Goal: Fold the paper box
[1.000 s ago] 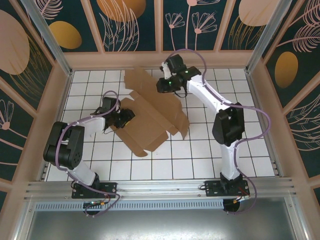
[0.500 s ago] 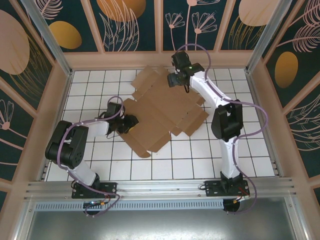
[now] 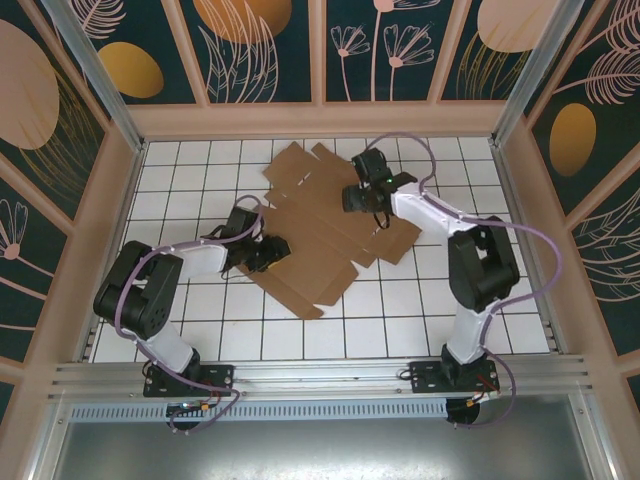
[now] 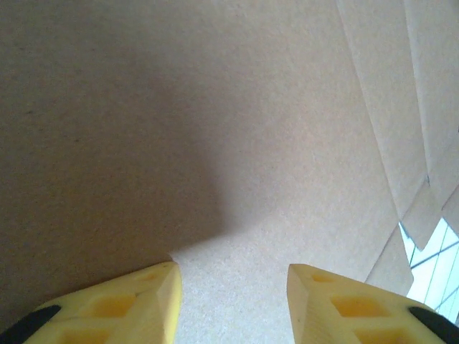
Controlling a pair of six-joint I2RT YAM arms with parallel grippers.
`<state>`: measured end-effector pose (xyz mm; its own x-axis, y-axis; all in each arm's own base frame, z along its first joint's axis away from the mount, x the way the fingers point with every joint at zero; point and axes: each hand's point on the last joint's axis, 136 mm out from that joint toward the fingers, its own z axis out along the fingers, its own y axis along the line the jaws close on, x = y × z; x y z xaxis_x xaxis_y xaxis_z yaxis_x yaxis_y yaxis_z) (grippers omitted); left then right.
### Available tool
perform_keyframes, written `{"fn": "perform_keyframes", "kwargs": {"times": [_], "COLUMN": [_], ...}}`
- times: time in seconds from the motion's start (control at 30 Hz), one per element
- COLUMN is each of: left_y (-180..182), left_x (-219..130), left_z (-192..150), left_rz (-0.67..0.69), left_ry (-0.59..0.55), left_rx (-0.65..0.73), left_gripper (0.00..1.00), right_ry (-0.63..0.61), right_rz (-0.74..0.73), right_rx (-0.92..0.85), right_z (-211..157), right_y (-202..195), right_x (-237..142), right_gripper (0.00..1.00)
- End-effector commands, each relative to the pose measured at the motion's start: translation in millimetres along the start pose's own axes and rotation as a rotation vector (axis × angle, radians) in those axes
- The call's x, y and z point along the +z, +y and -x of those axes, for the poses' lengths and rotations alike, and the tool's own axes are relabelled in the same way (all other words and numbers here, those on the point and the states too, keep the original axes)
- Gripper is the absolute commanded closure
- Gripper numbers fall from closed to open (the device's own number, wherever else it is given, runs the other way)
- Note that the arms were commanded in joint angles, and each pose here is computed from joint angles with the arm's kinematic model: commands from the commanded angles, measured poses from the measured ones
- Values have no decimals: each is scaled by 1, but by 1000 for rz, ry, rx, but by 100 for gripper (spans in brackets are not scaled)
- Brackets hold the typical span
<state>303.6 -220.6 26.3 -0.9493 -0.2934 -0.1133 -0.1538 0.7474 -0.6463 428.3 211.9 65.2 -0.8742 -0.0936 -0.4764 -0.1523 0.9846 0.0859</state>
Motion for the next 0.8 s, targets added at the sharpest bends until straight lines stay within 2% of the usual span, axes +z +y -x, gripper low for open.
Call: {"fn": "perform_keyframes", "kwargs": {"times": [0.0,0.17,0.4,0.6,0.67,0.77], "left_y": [3,-19,-60,-116,-133,-133], "left_x": [7,22,22,-27,-42,-53], "left_z": [-49,-80,-77,-26,-3,37], "left_rz": [22,-11,-90,-114,-138,-139], "left_ry": [165,244,210,0,-61,-139], "left_rx": [67,176,264,379,367,292], "left_gripper": [53,52,51,49,49,51], "right_ry": [-8,72,144,165,157,92], "right_rz": [81,217,284,373,405,461], "right_rx": [-5,-70,-214,-300,-315,-264], "right_z": [16,8,-23,-63,-69,-50], "right_y": [16,46,72,88,96,98], "right_x": [20,47,59,47,41,23], "right_gripper": [29,29,32,36,36,37]}}
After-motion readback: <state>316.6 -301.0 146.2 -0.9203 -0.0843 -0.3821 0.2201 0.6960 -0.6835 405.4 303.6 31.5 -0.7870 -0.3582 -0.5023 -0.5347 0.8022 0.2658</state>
